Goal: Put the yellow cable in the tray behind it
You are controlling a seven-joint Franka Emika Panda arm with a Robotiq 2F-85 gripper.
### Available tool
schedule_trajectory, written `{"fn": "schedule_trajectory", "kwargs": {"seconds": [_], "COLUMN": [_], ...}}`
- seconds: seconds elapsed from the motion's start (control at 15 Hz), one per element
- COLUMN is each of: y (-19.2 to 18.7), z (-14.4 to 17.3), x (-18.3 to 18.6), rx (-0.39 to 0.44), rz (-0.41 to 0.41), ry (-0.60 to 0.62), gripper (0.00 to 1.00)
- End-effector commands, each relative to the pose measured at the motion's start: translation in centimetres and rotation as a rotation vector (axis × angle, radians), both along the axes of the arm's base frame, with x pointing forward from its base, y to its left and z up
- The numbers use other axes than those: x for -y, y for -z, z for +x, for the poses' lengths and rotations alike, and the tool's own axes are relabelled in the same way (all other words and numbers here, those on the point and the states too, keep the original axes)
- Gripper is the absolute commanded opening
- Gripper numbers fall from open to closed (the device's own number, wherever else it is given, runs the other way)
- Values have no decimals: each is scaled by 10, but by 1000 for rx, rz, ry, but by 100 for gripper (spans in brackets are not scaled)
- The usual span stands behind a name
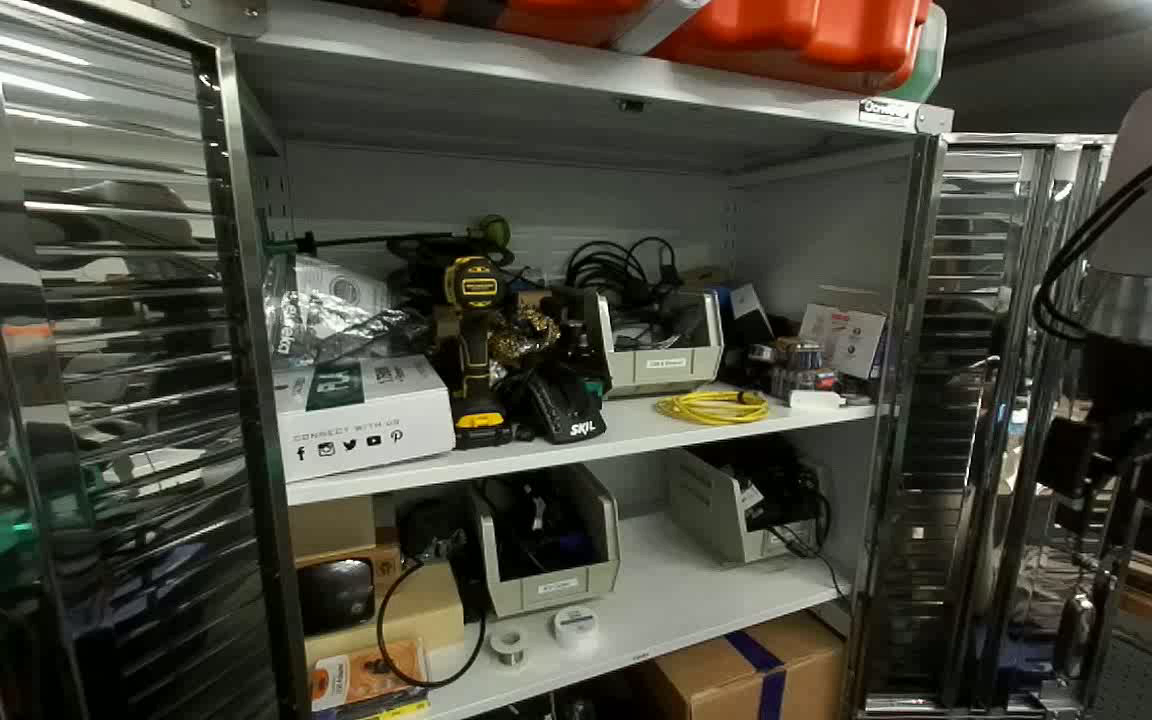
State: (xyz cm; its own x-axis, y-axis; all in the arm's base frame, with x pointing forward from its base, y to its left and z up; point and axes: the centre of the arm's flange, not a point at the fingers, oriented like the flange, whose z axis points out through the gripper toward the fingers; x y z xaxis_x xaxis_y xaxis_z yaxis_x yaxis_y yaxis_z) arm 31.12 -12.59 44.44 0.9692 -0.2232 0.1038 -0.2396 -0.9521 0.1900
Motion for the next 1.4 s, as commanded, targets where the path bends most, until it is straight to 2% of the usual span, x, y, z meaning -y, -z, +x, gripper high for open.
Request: {"fn": "schedule_trajectory", "kwargs": {"seconds": [0.0,0.6,0.93,1.13,1.33], "y": [0,5,12,11,-5], "z": [0,0,44,85,122], "x": [0,-3,-23,-46,-65], "rx": [1,21,48,108,190], "rz": [0,-13,-36,-49,-51], "ry": [0,15,18,6,52], "gripper": [100,100,100,100,100]}}
